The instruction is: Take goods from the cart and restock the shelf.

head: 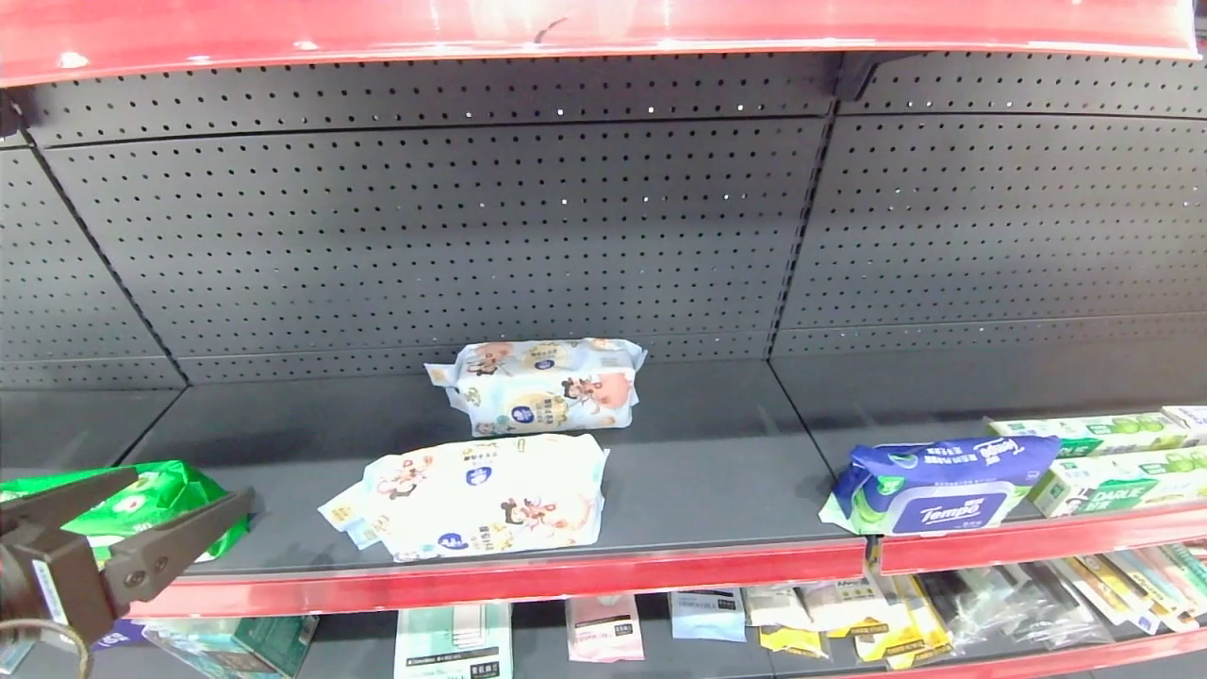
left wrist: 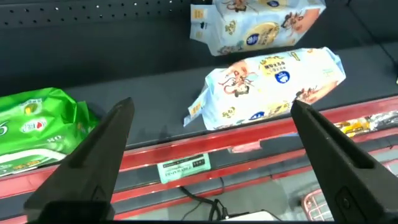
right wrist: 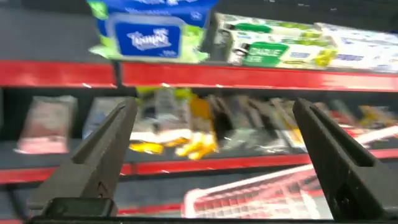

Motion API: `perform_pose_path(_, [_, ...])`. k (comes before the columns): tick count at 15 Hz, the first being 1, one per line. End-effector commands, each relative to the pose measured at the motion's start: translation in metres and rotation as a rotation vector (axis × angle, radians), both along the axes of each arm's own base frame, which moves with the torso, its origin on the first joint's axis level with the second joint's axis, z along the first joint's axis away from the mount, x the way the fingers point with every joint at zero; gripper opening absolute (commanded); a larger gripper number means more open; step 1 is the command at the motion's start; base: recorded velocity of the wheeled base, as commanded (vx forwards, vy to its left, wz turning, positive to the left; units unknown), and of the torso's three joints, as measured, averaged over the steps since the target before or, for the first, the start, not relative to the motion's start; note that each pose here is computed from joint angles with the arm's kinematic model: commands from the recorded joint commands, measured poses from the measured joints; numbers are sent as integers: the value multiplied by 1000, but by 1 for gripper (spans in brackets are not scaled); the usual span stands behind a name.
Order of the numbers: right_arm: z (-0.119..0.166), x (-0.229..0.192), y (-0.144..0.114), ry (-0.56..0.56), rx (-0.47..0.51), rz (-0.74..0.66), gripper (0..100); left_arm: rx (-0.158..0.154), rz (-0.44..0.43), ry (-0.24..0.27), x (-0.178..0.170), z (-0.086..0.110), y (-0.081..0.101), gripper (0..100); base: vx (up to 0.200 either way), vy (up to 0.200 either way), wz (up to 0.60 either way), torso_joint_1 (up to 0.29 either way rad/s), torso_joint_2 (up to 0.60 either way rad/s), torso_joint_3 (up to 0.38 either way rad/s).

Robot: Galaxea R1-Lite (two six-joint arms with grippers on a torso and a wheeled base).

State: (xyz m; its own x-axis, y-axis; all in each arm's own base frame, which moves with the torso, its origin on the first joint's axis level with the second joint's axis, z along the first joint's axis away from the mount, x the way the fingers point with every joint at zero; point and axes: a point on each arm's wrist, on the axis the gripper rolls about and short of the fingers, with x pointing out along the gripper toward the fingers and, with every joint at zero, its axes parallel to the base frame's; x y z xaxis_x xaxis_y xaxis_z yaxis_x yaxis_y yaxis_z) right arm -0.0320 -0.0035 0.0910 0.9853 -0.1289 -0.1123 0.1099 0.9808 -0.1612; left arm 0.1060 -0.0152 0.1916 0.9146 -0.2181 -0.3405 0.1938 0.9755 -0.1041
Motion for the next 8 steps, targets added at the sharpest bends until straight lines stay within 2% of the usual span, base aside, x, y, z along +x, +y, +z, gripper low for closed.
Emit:
perform_pose_path(1, [-4,-1,1,-42,73,15,100,-2,-1,21,13,4,-2,100,0,0,0,0,0,0])
perform_pose_path(5, [-6,1,4,-58,134,166,100,-17,-12,33,28,8,-4,100,0,0,0,0,0,0])
perform_pose_path(8, [-7,2,4,-73,240,157,100,-39,-8,36,44,5,-6,100,0,0,0,0,0,0])
